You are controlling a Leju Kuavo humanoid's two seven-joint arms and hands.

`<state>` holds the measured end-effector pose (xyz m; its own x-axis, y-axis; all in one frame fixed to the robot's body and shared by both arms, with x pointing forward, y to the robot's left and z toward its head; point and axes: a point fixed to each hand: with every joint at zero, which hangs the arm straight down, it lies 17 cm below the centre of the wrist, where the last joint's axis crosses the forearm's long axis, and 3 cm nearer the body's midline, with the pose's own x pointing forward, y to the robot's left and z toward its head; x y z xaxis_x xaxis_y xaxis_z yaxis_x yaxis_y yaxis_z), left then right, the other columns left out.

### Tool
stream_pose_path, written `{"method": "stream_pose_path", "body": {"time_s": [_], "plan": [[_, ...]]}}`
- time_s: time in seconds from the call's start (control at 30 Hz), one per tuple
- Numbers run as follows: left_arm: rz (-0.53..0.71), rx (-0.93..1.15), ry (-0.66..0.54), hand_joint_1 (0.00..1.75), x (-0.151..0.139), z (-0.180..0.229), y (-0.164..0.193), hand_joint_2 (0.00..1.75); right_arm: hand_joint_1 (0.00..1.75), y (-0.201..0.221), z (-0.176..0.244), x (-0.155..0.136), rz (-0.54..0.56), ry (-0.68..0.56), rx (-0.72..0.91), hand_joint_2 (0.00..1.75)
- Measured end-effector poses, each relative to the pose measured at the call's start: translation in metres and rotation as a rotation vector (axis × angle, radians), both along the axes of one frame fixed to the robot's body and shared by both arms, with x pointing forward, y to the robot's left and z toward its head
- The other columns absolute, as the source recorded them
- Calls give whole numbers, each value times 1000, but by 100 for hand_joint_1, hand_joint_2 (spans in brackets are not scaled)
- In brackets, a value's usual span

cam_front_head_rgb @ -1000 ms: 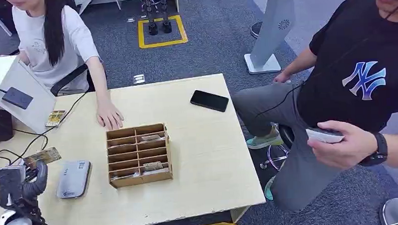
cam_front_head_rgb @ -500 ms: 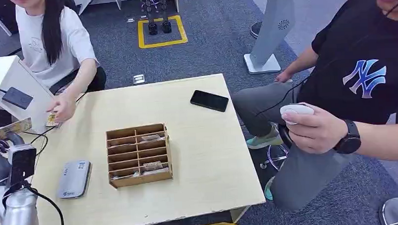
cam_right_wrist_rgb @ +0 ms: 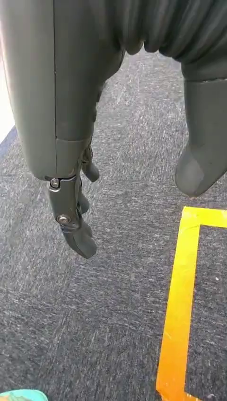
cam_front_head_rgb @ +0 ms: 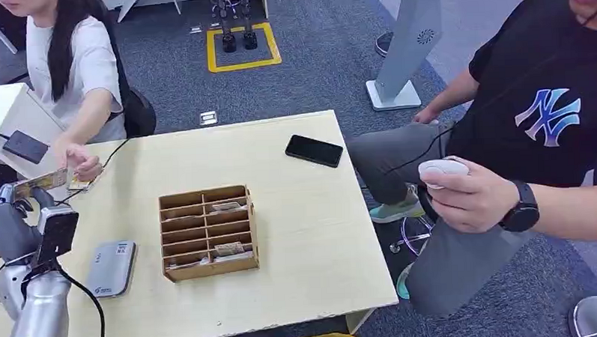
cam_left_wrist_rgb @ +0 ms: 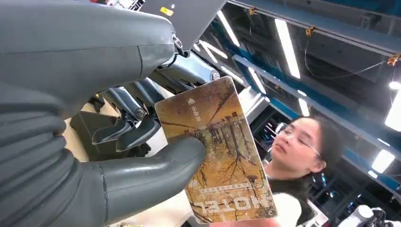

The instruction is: Pass the card to the sensor for recognition and then transmit it.

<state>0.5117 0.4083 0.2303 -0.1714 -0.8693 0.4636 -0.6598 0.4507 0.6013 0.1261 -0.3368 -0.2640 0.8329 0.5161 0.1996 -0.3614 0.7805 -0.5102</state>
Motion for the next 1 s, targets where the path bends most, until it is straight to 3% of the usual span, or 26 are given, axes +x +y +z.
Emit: {"method": "stream_pose_path", "body": {"time_s": [1.0], "plan": [[-7, 3, 15, 175, 2, -5, -3, 175, 0, 0, 0, 0, 0, 0, 0, 175]]}}
